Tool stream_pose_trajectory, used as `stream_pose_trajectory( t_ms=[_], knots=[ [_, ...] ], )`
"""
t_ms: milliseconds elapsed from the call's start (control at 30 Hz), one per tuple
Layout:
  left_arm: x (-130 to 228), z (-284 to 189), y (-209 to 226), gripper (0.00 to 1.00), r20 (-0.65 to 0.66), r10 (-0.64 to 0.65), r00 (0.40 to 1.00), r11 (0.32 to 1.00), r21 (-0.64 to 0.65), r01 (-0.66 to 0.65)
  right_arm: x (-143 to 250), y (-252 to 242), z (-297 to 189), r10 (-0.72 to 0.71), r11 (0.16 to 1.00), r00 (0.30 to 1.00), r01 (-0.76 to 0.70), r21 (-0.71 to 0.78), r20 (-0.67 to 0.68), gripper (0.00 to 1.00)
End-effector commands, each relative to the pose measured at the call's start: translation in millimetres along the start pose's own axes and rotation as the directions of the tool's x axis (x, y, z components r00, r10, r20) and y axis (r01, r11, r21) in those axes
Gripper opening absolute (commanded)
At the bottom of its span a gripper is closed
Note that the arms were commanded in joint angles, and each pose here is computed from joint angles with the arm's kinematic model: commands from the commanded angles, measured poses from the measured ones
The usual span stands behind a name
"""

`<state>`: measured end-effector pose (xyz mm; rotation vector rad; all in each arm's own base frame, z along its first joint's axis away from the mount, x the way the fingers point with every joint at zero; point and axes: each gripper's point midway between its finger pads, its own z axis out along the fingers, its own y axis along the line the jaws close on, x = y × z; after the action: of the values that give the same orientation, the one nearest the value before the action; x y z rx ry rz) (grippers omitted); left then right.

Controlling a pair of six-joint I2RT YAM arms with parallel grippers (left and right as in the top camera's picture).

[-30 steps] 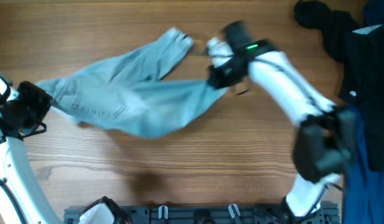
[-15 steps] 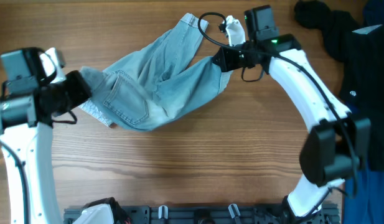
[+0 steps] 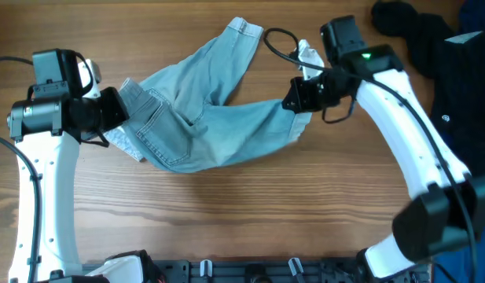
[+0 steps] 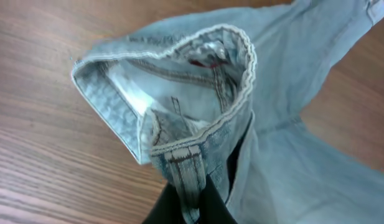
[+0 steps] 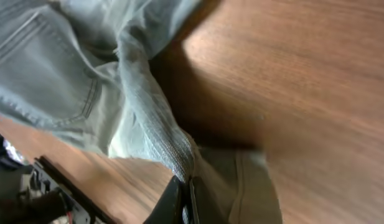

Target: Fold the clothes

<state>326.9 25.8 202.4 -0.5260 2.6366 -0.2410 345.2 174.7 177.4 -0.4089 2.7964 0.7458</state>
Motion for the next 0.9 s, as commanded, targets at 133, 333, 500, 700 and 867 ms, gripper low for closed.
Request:
stream_pose_trajectory(
  t_ms=[133, 333, 500, 700, 867],
  knots=[
    [-12.3, -1.4, -3.5, 0.04, 0.054, 0.028, 0.998, 1.0, 0.006, -0.028, -65.2, -34.3, 59.3, -0.002, 1.0, 0.99, -0.002, 0.023, 0.144, 0.06],
    [-9.5, -1.0, -2.7, 0.04, 0.042, 0.026, 0.999, 1.0, 0.003, -0.026, -53.2, -81.9, 87.5, 0.087, 0.996, 0.994, -0.089, 0.029, 0.065, 0.66],
    [-12.1, -1.3, -3.5, 0.04, 0.053, 0.028, 0.998, 1.0, 0.006, -0.028, -15.4, -66.3, 72.4, 0.055, 0.994, 0.996, -0.061, -0.091, -0.073, 0.63],
    [-12.2, -1.3, -3.5, 0.04, 0.053, 0.027, 0.998, 1.0, 0.006, -0.028, 50.3, -64.0, 87.5, 0.174, 0.984, 0.936, -0.157, 0.078, -0.307, 0.18],
    [-12.0, -1.3, -3.5, 0.04, 0.052, 0.027, 0.998, 1.0, 0.006, -0.027, 92.5, -99.0, 123.0, 0.34, 0.918, 0.892, -0.246, 0.311, -0.298, 0.05]
  ],
)
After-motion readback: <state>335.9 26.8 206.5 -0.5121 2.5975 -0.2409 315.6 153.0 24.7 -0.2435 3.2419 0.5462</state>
